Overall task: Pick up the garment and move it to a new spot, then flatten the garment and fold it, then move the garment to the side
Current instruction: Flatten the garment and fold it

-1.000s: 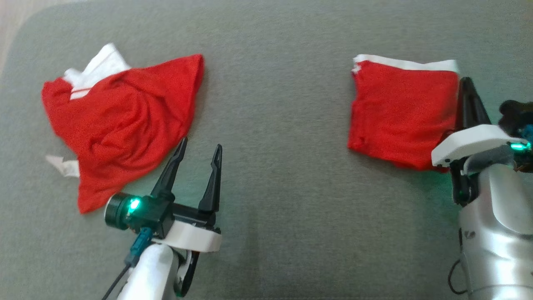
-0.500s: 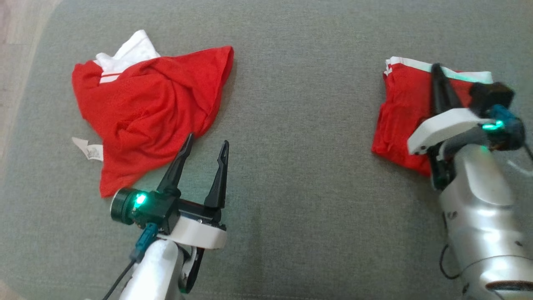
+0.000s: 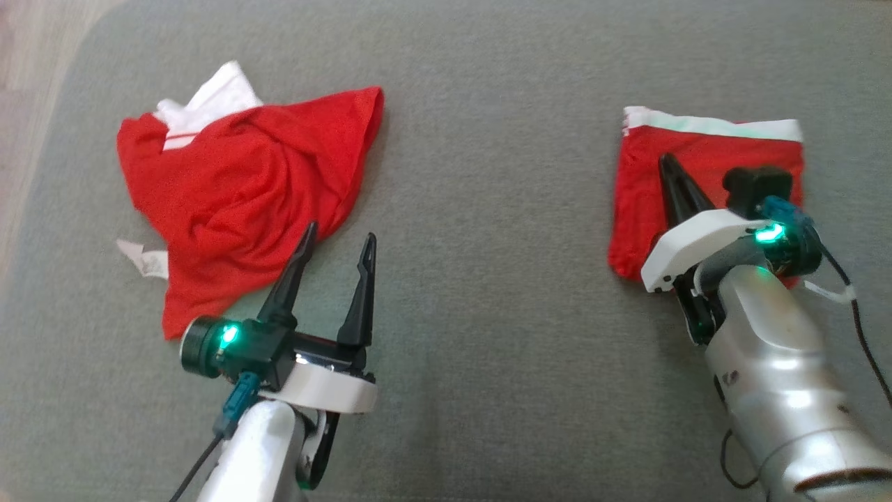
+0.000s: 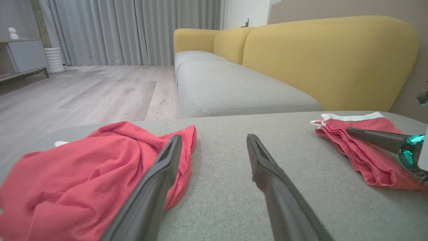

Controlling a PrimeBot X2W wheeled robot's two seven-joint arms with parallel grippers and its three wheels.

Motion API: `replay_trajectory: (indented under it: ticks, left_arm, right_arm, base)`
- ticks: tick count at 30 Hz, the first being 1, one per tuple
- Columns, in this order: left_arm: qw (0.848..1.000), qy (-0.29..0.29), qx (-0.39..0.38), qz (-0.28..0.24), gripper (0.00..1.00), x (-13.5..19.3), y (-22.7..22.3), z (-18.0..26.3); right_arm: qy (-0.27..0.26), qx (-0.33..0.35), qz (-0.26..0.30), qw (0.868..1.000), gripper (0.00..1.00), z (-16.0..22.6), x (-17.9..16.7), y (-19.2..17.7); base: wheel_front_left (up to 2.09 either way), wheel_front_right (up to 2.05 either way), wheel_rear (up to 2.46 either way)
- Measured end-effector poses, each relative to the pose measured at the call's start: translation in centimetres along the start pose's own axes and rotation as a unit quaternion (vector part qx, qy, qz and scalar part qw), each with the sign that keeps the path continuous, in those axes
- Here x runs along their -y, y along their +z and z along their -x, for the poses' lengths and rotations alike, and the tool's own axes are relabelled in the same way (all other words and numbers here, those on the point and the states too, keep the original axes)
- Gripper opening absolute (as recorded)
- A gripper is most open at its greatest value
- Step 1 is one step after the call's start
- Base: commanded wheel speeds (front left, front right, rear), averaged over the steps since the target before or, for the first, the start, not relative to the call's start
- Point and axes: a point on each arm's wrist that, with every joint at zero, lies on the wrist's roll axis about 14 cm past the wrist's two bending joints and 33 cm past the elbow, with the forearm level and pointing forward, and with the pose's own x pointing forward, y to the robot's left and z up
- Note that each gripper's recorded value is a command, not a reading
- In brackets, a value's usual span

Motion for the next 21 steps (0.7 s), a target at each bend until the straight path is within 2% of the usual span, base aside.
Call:
replay_trajectory:
  ticks: [3,6,7,8,15,21]
  left_arm:
    - [1.000,-0.009,0.016,0.000,1.00,0.6,1.1,-0.2]
    - [0.999,-0.017,0.033,0.001,1.00,1.3,2.3,-0.6]
    - [0.999,-0.020,0.035,0.002,1.00,1.5,2.4,-0.5]
    - [0.999,-0.023,0.036,0.003,1.00,1.8,2.4,-0.4]
    - [0.998,-0.045,0.034,0.007,1.00,3.7,2.3,0.5]
    - [0.998,-0.057,0.039,0.007,1.00,4.5,2.7,0.6]
  right_arm:
    - [-0.009,0.040,-0.017,0.999,0.00,0.9,0.5,2.0]
    - [-0.033,0.110,-0.034,0.993,0.00,3.4,2.1,5.0]
    - [-0.042,0.123,-0.037,0.991,0.67,4.3,2.6,5.3]
    - [-0.051,0.132,-0.038,0.989,1.00,5.2,3.2,5.4]
    - [-0.104,0.135,-0.055,0.984,1.00,12.0,5.4,1.9]
    - [-0.121,0.125,-0.065,0.982,1.00,14.7,5.6,-0.1]
  base:
    - [0.00,0.00,0.00]
    - [0.00,0.00,0.00]
    - [0.00,0.00,0.00]
    - [0.00,0.00,0.00]
    - [0.00,0.00,0.00]
    - [0.00,0.00,0.00]
